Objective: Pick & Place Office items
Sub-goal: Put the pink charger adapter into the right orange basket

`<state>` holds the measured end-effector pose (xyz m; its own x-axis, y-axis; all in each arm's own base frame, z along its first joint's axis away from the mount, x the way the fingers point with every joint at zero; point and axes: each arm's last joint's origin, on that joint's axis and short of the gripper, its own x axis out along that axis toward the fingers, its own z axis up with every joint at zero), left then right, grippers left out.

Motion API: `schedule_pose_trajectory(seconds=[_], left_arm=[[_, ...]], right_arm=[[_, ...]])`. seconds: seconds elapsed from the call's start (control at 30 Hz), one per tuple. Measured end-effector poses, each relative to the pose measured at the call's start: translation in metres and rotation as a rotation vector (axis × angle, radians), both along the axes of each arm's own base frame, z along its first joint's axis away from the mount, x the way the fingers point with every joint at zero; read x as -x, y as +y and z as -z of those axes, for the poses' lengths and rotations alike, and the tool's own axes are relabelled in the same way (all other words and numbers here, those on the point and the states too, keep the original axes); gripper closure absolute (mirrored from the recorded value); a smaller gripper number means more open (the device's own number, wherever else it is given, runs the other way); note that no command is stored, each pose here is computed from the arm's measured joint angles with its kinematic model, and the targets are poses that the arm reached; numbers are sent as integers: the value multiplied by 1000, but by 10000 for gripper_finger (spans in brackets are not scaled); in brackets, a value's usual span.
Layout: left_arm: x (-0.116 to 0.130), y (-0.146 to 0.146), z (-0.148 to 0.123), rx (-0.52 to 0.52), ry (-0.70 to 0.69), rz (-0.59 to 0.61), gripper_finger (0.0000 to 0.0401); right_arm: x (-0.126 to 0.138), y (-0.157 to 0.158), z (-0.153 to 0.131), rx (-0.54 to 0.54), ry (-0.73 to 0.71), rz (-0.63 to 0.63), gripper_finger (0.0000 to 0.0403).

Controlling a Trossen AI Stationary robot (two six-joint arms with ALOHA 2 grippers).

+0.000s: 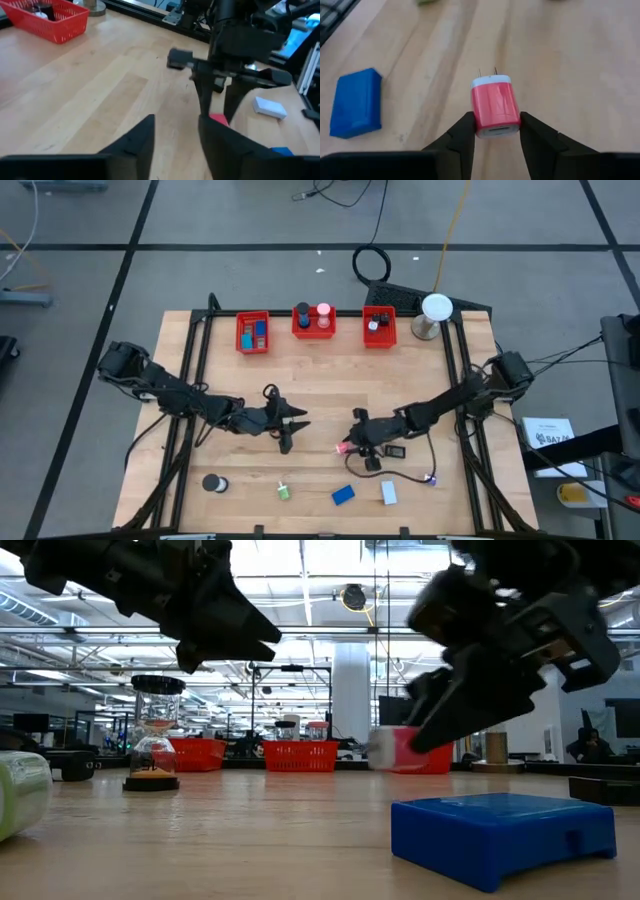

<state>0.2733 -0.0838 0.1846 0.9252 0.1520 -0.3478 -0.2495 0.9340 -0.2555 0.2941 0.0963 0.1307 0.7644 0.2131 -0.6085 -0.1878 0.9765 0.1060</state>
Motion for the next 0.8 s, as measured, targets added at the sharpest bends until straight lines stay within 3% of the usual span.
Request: schedule_pose_trajectory(seconds=[0.1,0.33,0.43,0.6,0.8], left_arm=[[-1,0,-2,14,-27,-2,202],[-22,6,-4,-79,-171,59,148],[-37,16,2,-116,-149,37,145],[-77,28,-6,-142,-117,63,143],[-106,32,-15,-201,17,117,143]], right_arm=[[24,-8,0,-17,-76,111,287],[73,-32,-7,-127,-458,302,286],[78,-36,-11,-121,-540,312,285],[76,-38,-13,-71,-560,301,284],[76,-38,-17,-46,-606,287,283]])
